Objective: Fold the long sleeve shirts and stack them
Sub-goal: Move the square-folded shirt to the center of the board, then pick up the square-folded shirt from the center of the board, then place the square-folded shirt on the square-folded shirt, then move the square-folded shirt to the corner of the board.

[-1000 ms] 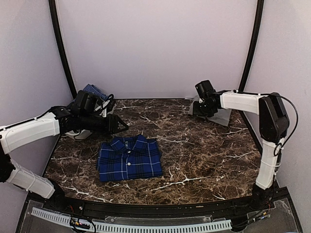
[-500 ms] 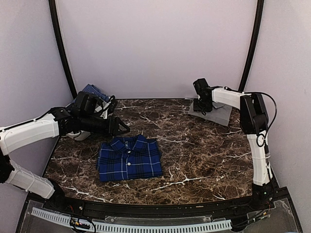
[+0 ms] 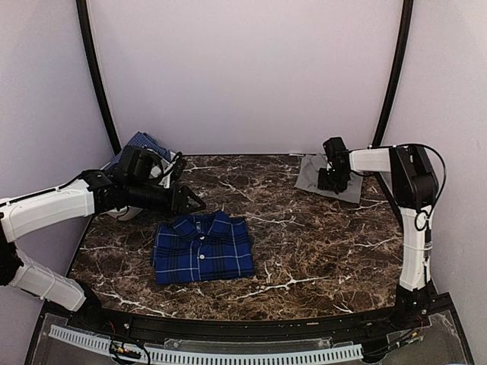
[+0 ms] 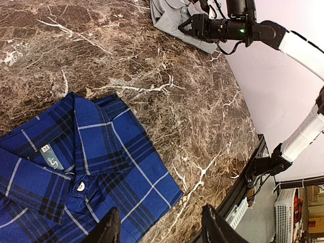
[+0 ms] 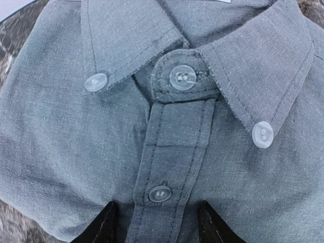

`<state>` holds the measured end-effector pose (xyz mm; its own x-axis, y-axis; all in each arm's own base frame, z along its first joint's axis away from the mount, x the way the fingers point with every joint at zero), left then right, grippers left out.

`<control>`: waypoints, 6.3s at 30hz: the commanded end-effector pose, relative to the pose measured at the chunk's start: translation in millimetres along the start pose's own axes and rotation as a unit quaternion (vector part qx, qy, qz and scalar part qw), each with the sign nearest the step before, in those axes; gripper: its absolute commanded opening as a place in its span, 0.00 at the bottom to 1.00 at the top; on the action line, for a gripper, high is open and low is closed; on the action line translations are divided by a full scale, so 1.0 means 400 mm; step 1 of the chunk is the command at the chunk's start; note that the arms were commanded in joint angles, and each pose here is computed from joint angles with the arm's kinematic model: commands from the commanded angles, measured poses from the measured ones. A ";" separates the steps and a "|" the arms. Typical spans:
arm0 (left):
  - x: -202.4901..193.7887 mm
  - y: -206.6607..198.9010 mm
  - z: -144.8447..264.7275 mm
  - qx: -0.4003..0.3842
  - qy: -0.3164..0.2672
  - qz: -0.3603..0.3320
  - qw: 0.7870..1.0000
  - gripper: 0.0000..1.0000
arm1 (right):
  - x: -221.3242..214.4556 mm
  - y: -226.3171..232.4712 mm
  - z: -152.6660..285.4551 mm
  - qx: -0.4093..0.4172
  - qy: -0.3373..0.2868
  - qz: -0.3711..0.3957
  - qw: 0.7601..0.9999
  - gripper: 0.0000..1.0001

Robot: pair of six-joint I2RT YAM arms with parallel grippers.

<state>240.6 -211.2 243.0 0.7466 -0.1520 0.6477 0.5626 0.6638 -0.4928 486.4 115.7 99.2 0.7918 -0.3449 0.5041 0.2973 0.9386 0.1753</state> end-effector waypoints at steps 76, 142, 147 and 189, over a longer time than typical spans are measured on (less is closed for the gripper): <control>-0.358 0.309 -0.034 0.213 0.084 0.240 0.944 0.56 | -0.753 0.475 0.320 0.273 0.201 0.154 0.928 0.60; 0.076 -0.273 -0.508 -0.033 0.038 0.135 0.990 0.00 | -0.346 -0.102 0.521 0.126 -0.009 0.063 0.990 0.03; 0.007 -0.216 -0.538 0.007 0.059 0.138 0.989 0.14 | -0.355 -0.141 0.474 0.086 0.005 0.060 0.995 0.37; 0.073 -0.011 -0.074 0.157 -0.120 0.084 0.977 0.99 | -0.446 0.440 0.480 0.376 0.119 0.107 0.913 0.99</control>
<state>274.1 -250.4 242.3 0.7201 0.1351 0.6806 0.2648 0.8531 -0.4496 286.3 314.8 207.4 0.9065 -0.0727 0.4160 -0.2390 0.7238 0.6473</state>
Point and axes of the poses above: each gripper's point midway between its finger pads, its own z axis back along the fingers, its own y axis along the line the jaws close on, x = y × z, the point moved 8 cm from there along z, back along the fingers, and after that the axes turned 12 degrees about -z, right-handed, at the moved point
